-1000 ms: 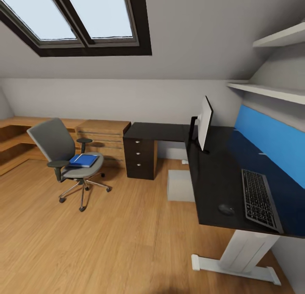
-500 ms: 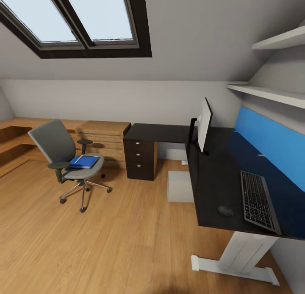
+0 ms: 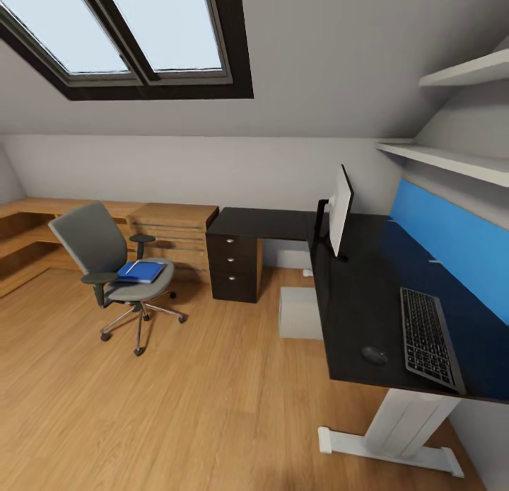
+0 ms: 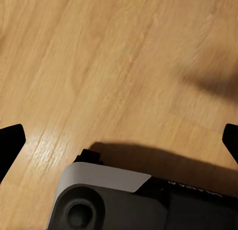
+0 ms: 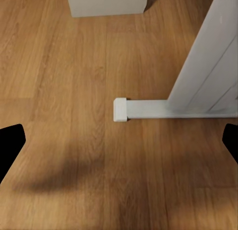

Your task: In the bedroom, organize the workspace by keeping the computer under the desk, ensuring the monitor is on the desk, placing the keyboard on the desk next to the monitor, placing the mouse on the desk next to the keyboard, moving the folder from the swivel chair onto the desk next to the mouse, stacking the notebook on top of the folder with the pen on top of the notebook, and positioning the swivel chair next to the desk.

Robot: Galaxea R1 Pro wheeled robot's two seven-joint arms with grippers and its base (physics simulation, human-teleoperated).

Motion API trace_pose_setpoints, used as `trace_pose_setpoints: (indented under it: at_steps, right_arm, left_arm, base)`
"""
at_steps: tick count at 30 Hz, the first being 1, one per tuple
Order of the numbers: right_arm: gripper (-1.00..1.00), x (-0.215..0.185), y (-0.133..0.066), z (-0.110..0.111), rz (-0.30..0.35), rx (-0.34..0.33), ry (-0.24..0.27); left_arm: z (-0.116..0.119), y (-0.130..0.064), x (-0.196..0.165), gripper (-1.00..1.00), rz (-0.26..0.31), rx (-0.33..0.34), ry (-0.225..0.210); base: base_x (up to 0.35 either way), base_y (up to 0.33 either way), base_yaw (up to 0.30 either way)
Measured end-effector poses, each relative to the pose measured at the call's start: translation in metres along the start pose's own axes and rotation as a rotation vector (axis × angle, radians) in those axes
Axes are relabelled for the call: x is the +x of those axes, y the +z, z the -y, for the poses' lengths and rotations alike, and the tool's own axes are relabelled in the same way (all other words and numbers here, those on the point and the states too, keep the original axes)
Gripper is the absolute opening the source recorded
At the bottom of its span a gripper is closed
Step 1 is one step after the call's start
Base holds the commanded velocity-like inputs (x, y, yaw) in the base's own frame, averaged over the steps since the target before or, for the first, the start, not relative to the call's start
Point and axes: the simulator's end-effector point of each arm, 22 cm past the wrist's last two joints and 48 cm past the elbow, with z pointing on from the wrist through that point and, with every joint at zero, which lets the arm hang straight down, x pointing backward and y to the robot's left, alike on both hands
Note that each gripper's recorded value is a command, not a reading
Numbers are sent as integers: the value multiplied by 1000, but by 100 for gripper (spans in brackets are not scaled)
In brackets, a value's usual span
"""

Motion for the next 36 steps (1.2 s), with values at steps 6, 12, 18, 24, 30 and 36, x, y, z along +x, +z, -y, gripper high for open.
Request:
trace_pose_setpoints:
  at_steps: [6,12,18,24,30,36]
  right_arm:
    - [100,-1,-2,0,0,0,0]
    - [100,-1,-2,-2,-1,-4,0]
    - [100,-1,-2,-2,-1,-4,1]
    - [100,-1,-2,-3,-1,-5,0]
    - [100,-1,-2,-2,-1,-3,1]
    - [100,-1,-2,-1,-3,-2,0]
  left_arm:
    - [-3,-2,-4,100,17,-3,1]
    - [-3,-3,-9,100,42,-3,2]
    - [-3,-2,-10,100,44,-3,2]
    - [-3,-2,-10,100,44,-2,2]
    - [-3,-3,-10,100,44,-2,2]
    - [-3,-3,-9,100,44,-2,2]
  base:
    - [0,0,0]
    - [0,0,0]
    - [-103,-74,0]
    - [-197,-203,0]
    - [-52,-242,0]
    - [-9,-61,0]
